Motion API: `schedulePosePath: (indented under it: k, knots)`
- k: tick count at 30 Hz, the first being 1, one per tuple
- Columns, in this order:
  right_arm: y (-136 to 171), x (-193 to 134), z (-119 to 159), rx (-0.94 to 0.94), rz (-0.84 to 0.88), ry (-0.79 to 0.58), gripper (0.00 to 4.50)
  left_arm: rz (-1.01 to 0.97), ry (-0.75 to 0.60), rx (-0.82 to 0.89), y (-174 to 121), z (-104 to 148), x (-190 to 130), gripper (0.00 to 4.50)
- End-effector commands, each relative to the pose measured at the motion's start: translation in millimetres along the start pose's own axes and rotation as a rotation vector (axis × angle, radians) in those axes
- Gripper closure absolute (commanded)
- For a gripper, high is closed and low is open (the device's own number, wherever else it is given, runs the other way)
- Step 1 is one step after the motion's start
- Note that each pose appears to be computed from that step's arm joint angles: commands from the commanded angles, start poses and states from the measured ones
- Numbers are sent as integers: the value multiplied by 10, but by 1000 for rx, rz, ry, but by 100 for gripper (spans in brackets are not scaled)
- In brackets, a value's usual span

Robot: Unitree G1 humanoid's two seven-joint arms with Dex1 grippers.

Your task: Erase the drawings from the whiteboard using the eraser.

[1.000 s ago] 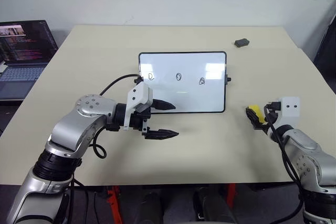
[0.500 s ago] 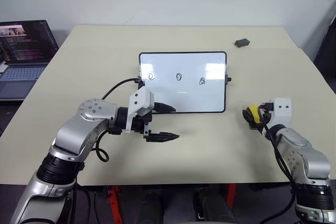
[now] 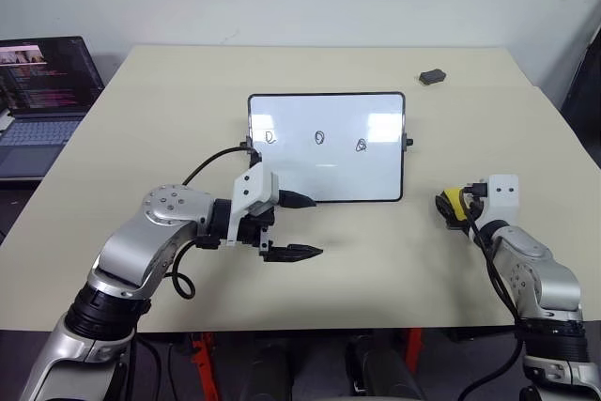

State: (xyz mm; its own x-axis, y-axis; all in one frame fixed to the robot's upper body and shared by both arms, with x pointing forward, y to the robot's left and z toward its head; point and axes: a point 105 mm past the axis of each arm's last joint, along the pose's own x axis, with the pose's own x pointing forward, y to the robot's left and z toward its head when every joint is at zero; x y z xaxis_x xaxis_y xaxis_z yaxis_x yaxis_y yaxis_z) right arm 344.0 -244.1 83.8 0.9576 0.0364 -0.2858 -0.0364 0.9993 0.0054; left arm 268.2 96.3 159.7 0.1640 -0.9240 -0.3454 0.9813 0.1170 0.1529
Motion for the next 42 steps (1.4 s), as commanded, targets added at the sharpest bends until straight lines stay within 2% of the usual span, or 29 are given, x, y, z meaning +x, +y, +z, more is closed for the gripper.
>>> schedulePosePath:
  k: [1, 3, 7, 10, 18, 22, 28, 32, 36, 42]
  knots:
    - [-16, -6, 207, -7, 0, -78, 42, 6, -18, 43, -28, 109, -31, 0]
    - [-22, -2, 206, -1, 1, -77, 96, 7, -18, 42, -32, 115, -30, 0]
    - [-37, 9, 181, 9, -1, -69, 243, 6, -14, 39, -42, 112, -27, 0]
    - [-40, 14, 171, 12, -2, -66, 330, 6, -10, 36, -46, 105, -29, 0]
    - [-27, 11, 217, 0, 7, -83, 333, 29, -10, 20, -30, 84, -46, 0]
    - [125, -116, 363, -126, 88, -166, 333, 133, 11, -14, 62, -22, -135, 0]
    - [298, -313, 240, -208, 148, -193, 333, 322, -32, -26, 274, 0, -107, 0]
    - [602, -349, 314, -217, 274, -266, 333, 437, -43, -43, 366, 14, -164, 0]
    - [1155, -534, 454, -206, 587, -320, 333, 605, -23, -100, 433, -76, -406, 0]
    - [1471, -588, 662, -285, 758, -355, 335, 802, 26, -152, 460, -204, -735, 0]
